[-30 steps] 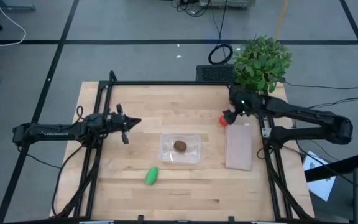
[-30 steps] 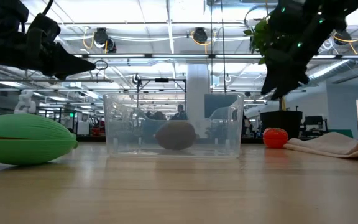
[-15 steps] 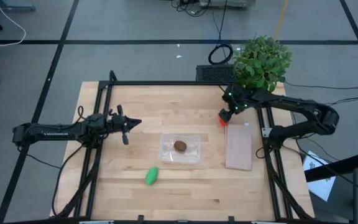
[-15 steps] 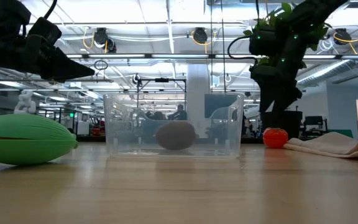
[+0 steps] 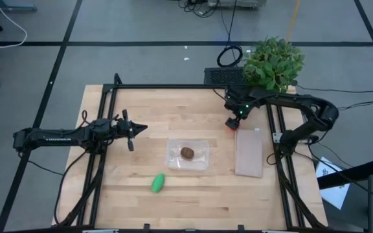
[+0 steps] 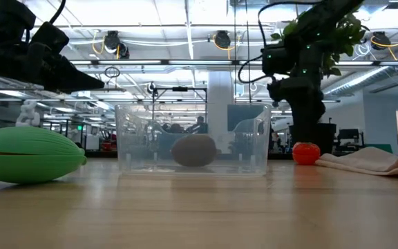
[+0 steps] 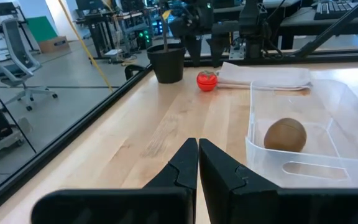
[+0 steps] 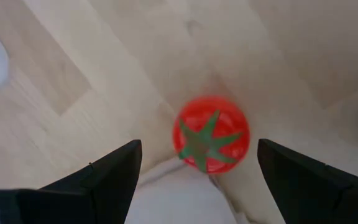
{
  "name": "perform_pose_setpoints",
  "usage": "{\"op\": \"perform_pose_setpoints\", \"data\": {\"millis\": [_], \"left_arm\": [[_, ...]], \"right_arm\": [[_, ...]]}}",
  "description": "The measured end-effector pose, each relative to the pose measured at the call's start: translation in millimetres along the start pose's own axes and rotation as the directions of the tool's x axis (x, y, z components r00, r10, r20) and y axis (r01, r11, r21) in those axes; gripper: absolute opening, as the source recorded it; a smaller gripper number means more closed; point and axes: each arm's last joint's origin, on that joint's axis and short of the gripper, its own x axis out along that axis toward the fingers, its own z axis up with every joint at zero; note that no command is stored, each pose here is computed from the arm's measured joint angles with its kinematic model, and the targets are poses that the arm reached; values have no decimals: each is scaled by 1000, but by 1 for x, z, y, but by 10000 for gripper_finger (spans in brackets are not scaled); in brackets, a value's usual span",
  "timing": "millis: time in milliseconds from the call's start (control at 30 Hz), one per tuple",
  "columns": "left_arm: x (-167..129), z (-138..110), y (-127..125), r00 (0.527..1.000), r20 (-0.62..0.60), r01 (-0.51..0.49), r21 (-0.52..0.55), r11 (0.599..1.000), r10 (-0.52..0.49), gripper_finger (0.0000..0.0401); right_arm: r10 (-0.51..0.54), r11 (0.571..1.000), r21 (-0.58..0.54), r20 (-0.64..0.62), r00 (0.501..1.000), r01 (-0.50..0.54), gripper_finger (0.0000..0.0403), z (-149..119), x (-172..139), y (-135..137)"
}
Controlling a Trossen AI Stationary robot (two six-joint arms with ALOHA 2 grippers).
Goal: Pick and placing Produce into tupperware
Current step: Put the tomato into the transparent bin
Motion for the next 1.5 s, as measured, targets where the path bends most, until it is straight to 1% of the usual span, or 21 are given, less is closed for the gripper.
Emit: {"op": "perform_pose_setpoints", "data": {"millis": [167,367,433,533,600,800,1000,1300,1433,1500], "left_arm": [[0,0,0,1000,0,0,0,1000,0,19],[0,0,0,1000,0,0,0,1000,0,19],[0,0,0,1000,0,0,0,1000,0,19],[0,0,0,1000,-1,0,0,1000,0,19],[0,0,0,1000,-1,1,0,1000,-1,19],[0,0,0,1000,-3,1,0,1000,-1,19],[0,-2,0,1000,-19,2,2,1000,-2,19],[0,-2,0,1000,-22,3,2,1000,-3,19],[0,-2,0,1000,-22,3,2,1000,-3,19],[0,-2,0,1000,-22,3,2,1000,-3,19]], "right_arm": [[-9,1000,-12,-67,998,8,313,-1,10,0],[-14,1000,-21,-50,999,13,313,1,10,1],[-27,997,-67,-50,998,24,313,0,10,3],[-95,983,-165,-44,994,87,313,0,11,6],[-135,970,-211,-38,990,124,313,-1,11,7],[-140,923,-365,-23,990,122,313,0,12,14],[-129,874,-475,-25,991,102,313,-1,12,17],[-128,843,-530,-25,991,95,313,-1,13,17],[-126,840,-533,-13,992,100,313,0,13,18],[-125,846,-523,-1,992,106,313,0,14,17]]}}
